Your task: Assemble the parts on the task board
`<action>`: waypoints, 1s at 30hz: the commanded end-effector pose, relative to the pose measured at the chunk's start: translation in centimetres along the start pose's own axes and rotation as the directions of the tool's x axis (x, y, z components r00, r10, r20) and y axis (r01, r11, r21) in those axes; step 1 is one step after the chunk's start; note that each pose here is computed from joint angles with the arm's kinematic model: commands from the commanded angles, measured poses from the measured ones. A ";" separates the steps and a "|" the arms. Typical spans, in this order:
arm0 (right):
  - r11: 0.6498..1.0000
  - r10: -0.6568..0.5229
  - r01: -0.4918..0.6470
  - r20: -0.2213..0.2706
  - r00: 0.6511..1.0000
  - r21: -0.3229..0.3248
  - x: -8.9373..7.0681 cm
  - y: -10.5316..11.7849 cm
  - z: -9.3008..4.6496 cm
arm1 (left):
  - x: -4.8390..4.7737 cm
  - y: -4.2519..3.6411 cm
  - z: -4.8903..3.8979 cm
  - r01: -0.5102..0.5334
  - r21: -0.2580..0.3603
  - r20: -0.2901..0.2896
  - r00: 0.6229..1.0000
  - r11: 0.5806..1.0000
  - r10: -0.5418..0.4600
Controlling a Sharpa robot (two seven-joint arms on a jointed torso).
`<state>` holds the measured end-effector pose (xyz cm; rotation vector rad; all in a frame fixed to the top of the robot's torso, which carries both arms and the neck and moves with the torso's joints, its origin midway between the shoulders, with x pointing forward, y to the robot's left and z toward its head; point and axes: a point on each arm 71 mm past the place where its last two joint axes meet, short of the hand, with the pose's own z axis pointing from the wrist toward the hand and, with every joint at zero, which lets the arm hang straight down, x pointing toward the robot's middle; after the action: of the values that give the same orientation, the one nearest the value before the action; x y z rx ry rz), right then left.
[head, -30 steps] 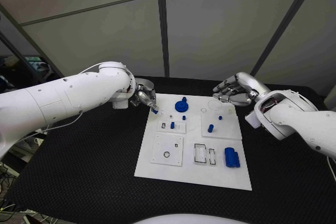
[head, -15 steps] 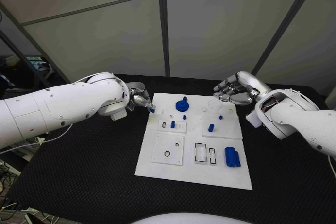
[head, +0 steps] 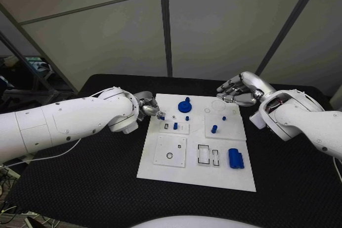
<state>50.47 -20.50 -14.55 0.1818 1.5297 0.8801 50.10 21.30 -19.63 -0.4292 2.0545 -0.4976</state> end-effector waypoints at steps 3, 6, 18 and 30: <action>1.000 0.002 -0.002 0.005 1.000 -0.007 -0.1 0.2 0.1 | 0.41 -0.51 0.05 0.017 -0.004 0.010 1.000 1.000 -0.017; 1.000 0.003 -0.003 0.004 1.000 -0.008 0.0 0.2 0.1 | 0.75 -0.81 0.18 0.001 -0.003 -0.008 1.000 1.000 -0.001; 1.000 0.004 -0.004 0.002 1.000 -0.010 0.0 0.3 0.1 | 1.51 -1.06 0.76 -0.088 -0.024 -0.097 0.992 0.996 0.086; 1.000 0.005 -0.005 0.001 1.000 -0.011 0.1 0.3 0.2 | 1.79 -1.16 1.01 -0.154 -0.030 -0.133 0.980 0.988 0.148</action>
<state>50.50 -20.30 -14.56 0.1811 1.5301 0.8840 50.29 19.29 -20.67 -0.3174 2.1770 -0.4378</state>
